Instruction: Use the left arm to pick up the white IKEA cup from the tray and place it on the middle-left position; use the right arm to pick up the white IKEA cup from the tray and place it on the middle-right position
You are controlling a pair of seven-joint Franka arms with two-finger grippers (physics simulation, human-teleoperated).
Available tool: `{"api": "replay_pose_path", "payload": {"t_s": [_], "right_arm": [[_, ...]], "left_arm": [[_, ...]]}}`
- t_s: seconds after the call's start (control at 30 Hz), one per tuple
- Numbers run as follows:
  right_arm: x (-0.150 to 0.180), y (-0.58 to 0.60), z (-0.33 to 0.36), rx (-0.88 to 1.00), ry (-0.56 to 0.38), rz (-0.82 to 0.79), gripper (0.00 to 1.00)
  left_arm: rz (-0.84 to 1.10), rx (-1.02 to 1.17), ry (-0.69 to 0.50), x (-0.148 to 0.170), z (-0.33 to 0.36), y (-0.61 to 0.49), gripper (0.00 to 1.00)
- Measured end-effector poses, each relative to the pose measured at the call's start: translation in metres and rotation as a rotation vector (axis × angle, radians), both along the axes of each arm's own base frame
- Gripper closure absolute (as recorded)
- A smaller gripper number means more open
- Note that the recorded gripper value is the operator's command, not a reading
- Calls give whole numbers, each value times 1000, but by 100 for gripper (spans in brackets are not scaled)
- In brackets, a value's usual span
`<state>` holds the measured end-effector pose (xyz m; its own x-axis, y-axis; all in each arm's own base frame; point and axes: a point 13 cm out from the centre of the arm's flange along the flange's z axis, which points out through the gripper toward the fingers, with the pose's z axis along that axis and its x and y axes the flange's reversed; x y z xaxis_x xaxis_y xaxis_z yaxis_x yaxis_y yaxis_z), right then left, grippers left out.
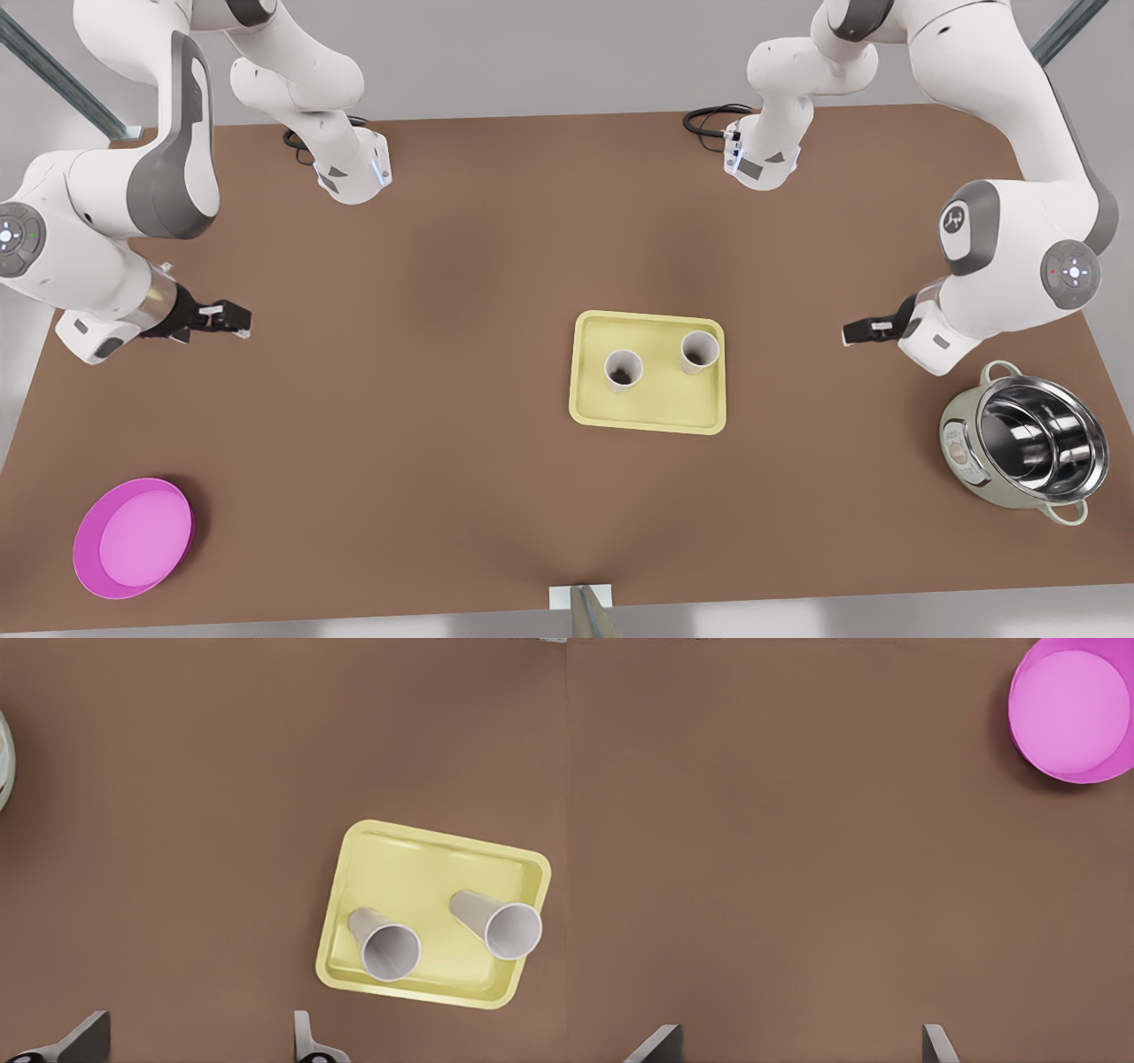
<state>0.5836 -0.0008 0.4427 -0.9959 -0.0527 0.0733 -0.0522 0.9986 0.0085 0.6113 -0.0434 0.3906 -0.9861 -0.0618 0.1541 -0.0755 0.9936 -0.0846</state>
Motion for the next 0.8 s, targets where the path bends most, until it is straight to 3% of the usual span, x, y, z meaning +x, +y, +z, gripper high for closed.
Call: {"api": "replay_pose_path", "payload": {"t_s": [0.4, 0.57, 0.8], "right_arm": [[10, 30, -17, 2, 1, 67, 0], [30, 254, -90, 45, 16, 320, 0], [2, 428, -194, 89, 5, 343, 0]], "left_arm": [[-46, -27, -77, 22, 1, -52, 0], [-48, -27, -91, 26, 2, -57, 0], [-6, -37, -129, 38, 6, -39, 0]]}}
